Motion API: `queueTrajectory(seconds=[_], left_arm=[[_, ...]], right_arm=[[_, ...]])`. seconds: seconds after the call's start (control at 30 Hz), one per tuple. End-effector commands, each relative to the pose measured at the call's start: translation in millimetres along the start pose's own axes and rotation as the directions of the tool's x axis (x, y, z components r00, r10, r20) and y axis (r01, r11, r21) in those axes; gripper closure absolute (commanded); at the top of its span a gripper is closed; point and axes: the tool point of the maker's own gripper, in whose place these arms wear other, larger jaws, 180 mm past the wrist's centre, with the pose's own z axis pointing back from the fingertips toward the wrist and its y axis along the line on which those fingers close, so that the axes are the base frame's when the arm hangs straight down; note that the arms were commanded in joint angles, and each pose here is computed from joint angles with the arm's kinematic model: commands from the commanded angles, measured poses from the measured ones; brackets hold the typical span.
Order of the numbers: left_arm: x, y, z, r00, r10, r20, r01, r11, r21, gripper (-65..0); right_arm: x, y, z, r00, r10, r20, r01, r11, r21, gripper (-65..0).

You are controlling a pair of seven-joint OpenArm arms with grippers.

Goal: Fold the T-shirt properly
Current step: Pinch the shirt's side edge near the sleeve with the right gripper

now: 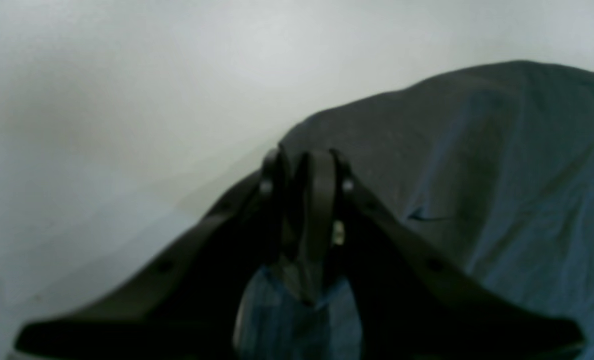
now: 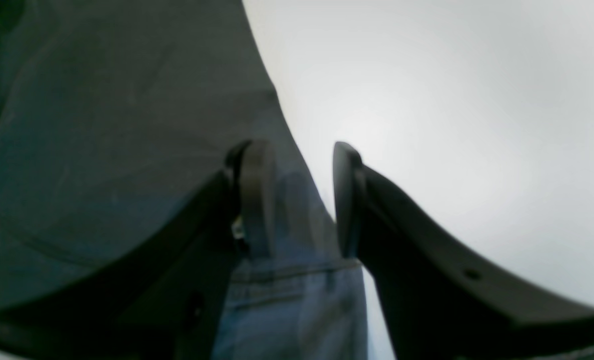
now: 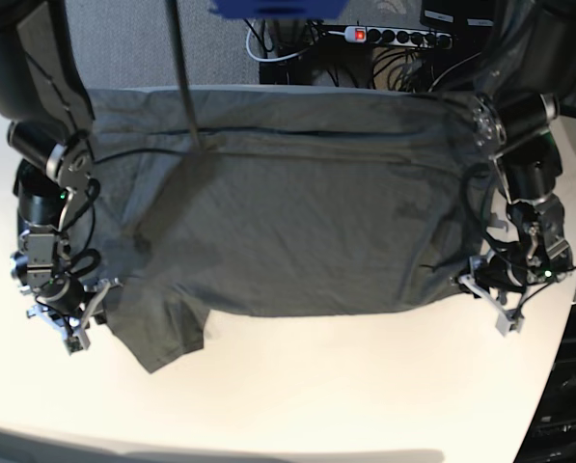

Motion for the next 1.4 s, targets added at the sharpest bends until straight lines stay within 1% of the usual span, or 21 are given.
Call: queueTrajectory(seconds=[0.0,0.2,0.27,0.33,0.4,0.7,0.83,1.17,1.3,1.37], left_arm=[[9,3,4,1.0,-0.014,0.0,0.014,1.0,0.014,-8.2],[9,3,4,1.0,-0.014,0.0,0.014,1.0,0.014,-8.2],[9,3,4,1.0,-0.014,0.0,0.014,1.0,0.014,-8.2],[9,3,4,1.0,-0.014,0.0,0.014,1.0,0.014,-8.2],[9,3,4,1.0,-0.014,0.0,0.014,1.0,0.014,-8.2],[9,3,4,1.0,-0.014,0.0,0.014,1.0,0.014,-8.2],[9,4,5,1.0,-0.014,0.0,0.014,1.0,0.016,-8.2],[9,4,5,1.0,-0.014,0.0,0.014,1.0,0.016,-8.2],[9,4,5,1.0,-0.014,0.0,0.014,1.0,0.016,-8.2],[9,4,5,1.0,-0.014,0.0,0.014,1.0,0.016,-8.2]], right_arm=[[28,-20,4,0.998,0.002,0.069,0.001,0.999,-0.039,-20.2],[26,-21,4,0.998,0.001,0.065,0.001,0.999,-0.04,-20.9],[23,-18,3,0.998,-0.004,0.058,0.006,1.0,-0.029,-25.5],[20,-16,2,0.999,-0.007,0.052,0.008,1.0,-0.023,-33.4],[20,-15,2,0.999,-0.007,0.051,0.009,1.0,-0.022,-37.9],[18,-14,2,0.999,-0.007,0.048,0.008,1.0,-0.017,-38.3],[17,3,1,0.999,-0.014,0.041,0.011,0.997,0.071,-38.4],[14,5,2,0.999,-0.012,0.03,0.009,0.997,0.083,-38.7],[12,11,3,1.0,-0.012,0.005,0.011,0.992,0.123,-38.7],[13,10,3,1.0,-0.011,0.006,0.011,0.992,0.122,-38.7]])
